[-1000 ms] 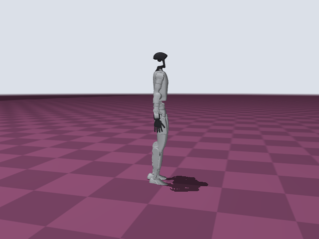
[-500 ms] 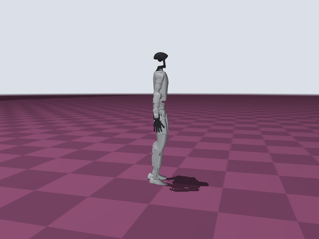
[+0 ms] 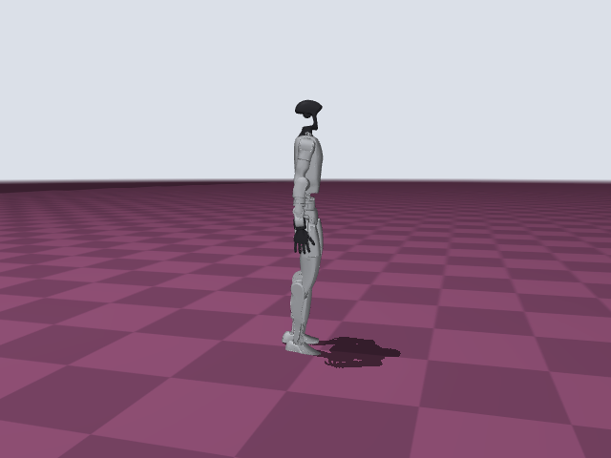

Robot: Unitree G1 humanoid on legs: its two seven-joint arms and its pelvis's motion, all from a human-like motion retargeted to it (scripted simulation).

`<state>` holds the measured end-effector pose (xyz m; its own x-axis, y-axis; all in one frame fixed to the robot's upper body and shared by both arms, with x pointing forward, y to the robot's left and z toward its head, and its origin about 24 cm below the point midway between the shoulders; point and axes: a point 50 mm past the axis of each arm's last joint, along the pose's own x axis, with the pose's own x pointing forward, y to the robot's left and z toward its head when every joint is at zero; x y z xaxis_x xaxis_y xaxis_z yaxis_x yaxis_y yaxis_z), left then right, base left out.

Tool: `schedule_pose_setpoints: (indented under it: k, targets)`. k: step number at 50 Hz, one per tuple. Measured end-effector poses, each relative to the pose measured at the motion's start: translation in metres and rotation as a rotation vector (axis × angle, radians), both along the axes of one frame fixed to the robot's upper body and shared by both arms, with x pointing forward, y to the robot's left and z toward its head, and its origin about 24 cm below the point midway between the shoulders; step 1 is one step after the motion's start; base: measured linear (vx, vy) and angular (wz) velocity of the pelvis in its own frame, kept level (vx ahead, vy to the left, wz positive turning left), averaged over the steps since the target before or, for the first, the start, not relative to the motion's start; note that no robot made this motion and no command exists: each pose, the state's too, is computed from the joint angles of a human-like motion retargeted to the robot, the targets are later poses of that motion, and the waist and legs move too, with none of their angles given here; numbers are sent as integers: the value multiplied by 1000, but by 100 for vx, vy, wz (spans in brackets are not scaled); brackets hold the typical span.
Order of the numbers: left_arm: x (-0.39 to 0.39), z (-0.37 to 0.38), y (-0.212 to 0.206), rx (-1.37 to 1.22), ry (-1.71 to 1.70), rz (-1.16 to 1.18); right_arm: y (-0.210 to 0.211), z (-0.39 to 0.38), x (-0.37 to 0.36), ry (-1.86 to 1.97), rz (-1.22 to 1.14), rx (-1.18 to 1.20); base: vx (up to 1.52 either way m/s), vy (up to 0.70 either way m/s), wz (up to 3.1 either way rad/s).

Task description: Walk run

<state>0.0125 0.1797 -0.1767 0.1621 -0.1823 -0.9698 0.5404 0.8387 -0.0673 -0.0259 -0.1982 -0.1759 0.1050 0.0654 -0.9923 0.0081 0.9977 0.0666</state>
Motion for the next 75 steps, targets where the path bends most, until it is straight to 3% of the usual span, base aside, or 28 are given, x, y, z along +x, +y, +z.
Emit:
schedule_pose_setpoints:
  k: [75]
  targets:
    - [6, 1, 2, -6, -23, -50, 0, 0, 14, -46, -1, 11, 0, 0, 0]
